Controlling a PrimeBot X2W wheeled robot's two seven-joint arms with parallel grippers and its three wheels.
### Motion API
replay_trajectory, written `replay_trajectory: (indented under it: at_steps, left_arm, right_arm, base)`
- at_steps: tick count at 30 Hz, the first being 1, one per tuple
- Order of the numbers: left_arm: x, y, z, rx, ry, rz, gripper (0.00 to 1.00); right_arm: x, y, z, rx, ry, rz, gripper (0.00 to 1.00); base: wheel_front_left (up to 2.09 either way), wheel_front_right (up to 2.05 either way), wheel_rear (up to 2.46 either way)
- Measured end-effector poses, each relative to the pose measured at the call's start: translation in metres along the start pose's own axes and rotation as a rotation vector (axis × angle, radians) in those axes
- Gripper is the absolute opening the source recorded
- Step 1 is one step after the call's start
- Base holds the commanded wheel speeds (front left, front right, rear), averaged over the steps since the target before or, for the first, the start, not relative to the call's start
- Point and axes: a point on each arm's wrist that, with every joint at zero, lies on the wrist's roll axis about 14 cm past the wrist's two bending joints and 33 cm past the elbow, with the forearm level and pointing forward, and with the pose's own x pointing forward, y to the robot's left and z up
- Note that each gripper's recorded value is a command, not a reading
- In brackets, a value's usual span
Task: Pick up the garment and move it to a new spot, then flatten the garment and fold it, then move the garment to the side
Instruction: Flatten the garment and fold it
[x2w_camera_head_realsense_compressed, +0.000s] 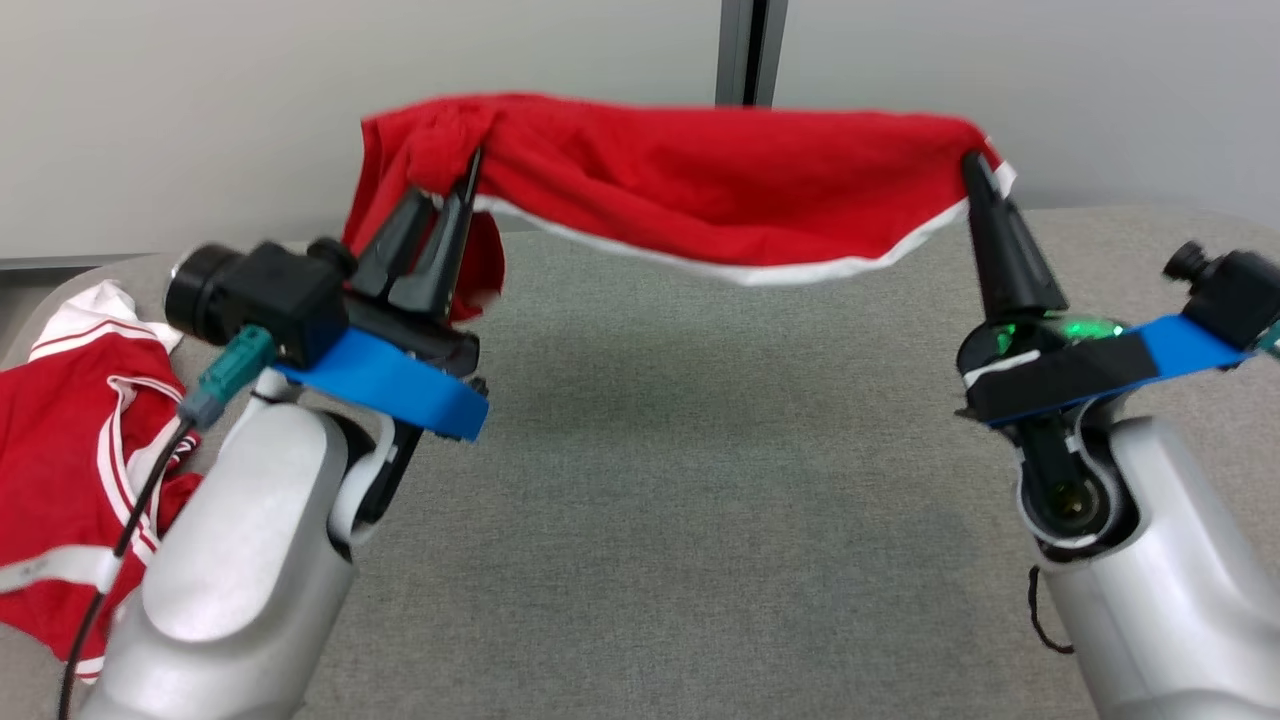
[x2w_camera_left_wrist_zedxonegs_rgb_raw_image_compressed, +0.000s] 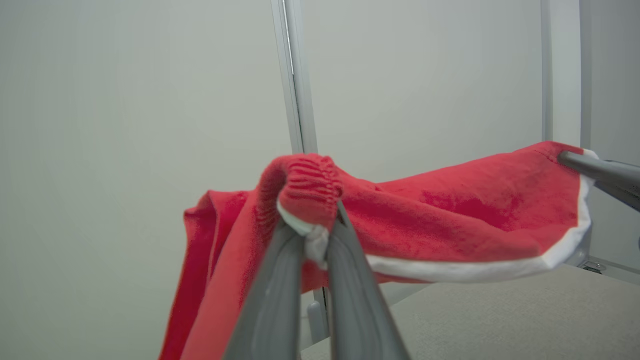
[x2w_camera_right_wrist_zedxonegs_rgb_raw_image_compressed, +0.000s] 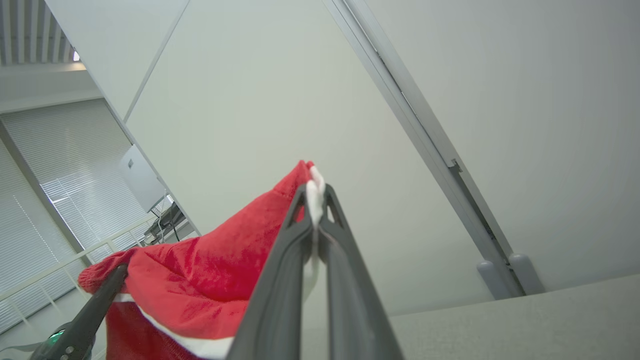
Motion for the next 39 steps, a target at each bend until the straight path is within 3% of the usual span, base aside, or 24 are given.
replay_trajectory:
  at_steps: [3,8,12,18,20,22,24,26,31,34,39]
  left_arm:
    - [0.021,-0.011,0.035,0.036,-0.051,-0.077,0.0]
    - [0.048,-0.025,0.055,-0.043,-0.063,-0.15,0.05]
    - [0.064,-0.036,0.031,-0.097,0.021,-0.204,0.04]
    - [0.092,-0.044,-0.039,-0.206,0.218,-0.239,0.0]
    - [0.116,-0.035,-0.041,-0.187,0.195,-0.23,0.0]
    - [0.146,-0.028,-0.019,-0.152,0.069,-0.221,0.0]
    - [0.168,-0.023,-0.005,-0.173,-0.019,-0.201,0.0]
    - [0.175,-0.022,-0.021,-0.219,-0.002,-0.178,0.0]
    - [0.14,-0.033,-0.12,-0.333,0.252,-0.127,0.0]
    - [0.087,-0.041,-0.187,-0.438,0.436,-0.054,0.0]
    - [-0.009,-0.055,-0.256,-0.543,0.674,0.069,0.0]
  right_arm:
    - [0.01,0.01,0.036,0.022,-0.062,0.037,0.0]
    - [0.019,0.013,0.066,0.045,-0.1,0.061,0.0]
    - [0.025,-0.001,0.063,0.05,-0.072,0.037,0.0]
    - [0.043,-0.051,0.04,0.017,-0.002,-0.084,0.0]
    - [0.059,-0.064,0.042,-0.022,-0.017,-0.107,0.0]
    - [0.078,-0.071,0.049,-0.077,-0.063,-0.112,0.0]
    - [0.095,-0.078,0.057,-0.097,-0.116,-0.123,0.0]
    - [0.101,-0.092,0.052,-0.088,-0.132,-0.159,0.0]
    - [0.076,-0.136,-0.002,-0.043,-0.009,-0.292,0.0]
    - [0.032,-0.165,-0.048,-0.018,0.118,-0.399,0.0]
    - [-0.027,-0.176,-0.1,0.026,0.275,-0.486,0.0]
  base:
    - [0.0,0.0,0.0]
    - [0.0,0.0,0.0]
    - [0.0,0.0,0.0]
    - [0.0,0.0,0.0]
    - [0.0,0.0,0.0]
    - [0.0,0.0,0.0]
    - [0.0,0.0,0.0]
    - [0.0,0.0,0.0]
    - [0.0,0.0,0.0]
    - [0.0,0.0,0.0]
    - [0.0,0.0,0.0]
